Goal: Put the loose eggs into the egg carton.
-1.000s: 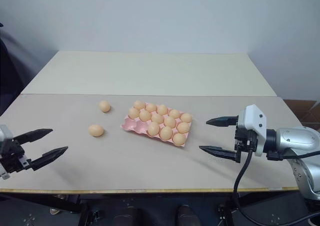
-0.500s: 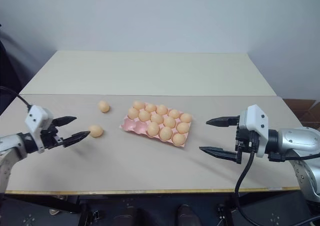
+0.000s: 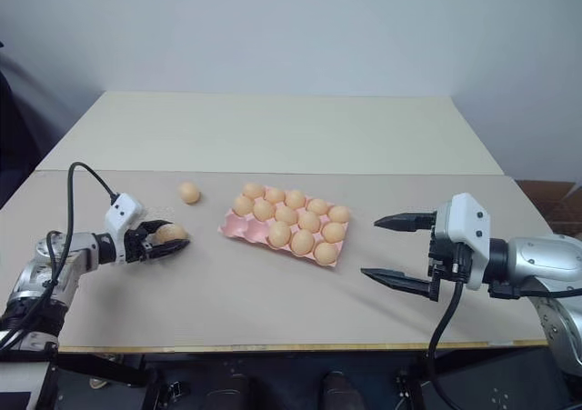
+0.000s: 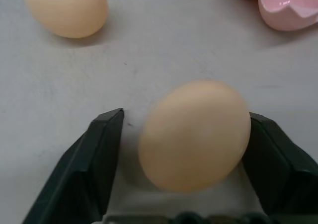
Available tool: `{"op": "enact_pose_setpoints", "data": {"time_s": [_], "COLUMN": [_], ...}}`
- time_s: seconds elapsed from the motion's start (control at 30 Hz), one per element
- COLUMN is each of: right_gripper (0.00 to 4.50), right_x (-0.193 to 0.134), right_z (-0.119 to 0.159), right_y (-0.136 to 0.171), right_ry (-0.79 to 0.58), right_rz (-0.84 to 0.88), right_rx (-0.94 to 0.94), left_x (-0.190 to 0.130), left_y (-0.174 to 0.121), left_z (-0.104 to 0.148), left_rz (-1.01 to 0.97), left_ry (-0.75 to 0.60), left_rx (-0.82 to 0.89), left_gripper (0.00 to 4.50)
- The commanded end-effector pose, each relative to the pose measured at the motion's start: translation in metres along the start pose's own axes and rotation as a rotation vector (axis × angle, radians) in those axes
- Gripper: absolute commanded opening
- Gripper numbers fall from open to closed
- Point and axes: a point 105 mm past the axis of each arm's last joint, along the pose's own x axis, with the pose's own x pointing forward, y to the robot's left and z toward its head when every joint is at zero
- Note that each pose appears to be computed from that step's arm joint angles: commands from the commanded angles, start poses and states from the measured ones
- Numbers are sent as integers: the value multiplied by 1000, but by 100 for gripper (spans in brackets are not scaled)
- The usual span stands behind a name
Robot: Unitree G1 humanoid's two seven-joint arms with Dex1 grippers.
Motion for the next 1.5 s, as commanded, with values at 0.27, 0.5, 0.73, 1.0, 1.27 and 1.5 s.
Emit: {"op": "enact_pose_setpoints", "data": {"time_s": [0.27, 0.5, 0.73, 1.0, 1.27, 1.5], "right_gripper": [450, 450, 450, 450, 450, 450], "right_x": [-5, -3, -3, -6, -5, -4], "right_z": [11, 11, 11, 12, 12, 12], "right_y": [-1, -2, -2, 5, 7, 5], "right_ry": [-19, -22, -19, -15, -17, -21], "right_rz": [-27, -30, -41, -64, -81, -77], "right_rx": [-41, -44, -47, -47, -42, -40], "left_x": [-8, -3, 48, 77, 73, 31], "left_y": [1, -41, -88, -102, -102, -81], "left_z": [23, 79, 105, 112, 110, 118], "left_rz": [-13, -194, -316, -338, -354, -297], "left_ry": [-86, -287, -334, -309, -288, -343], "left_rx": [78, 160, 207, 213, 237, 249], "left_gripper": [208, 208, 208, 208, 425, 448]}}
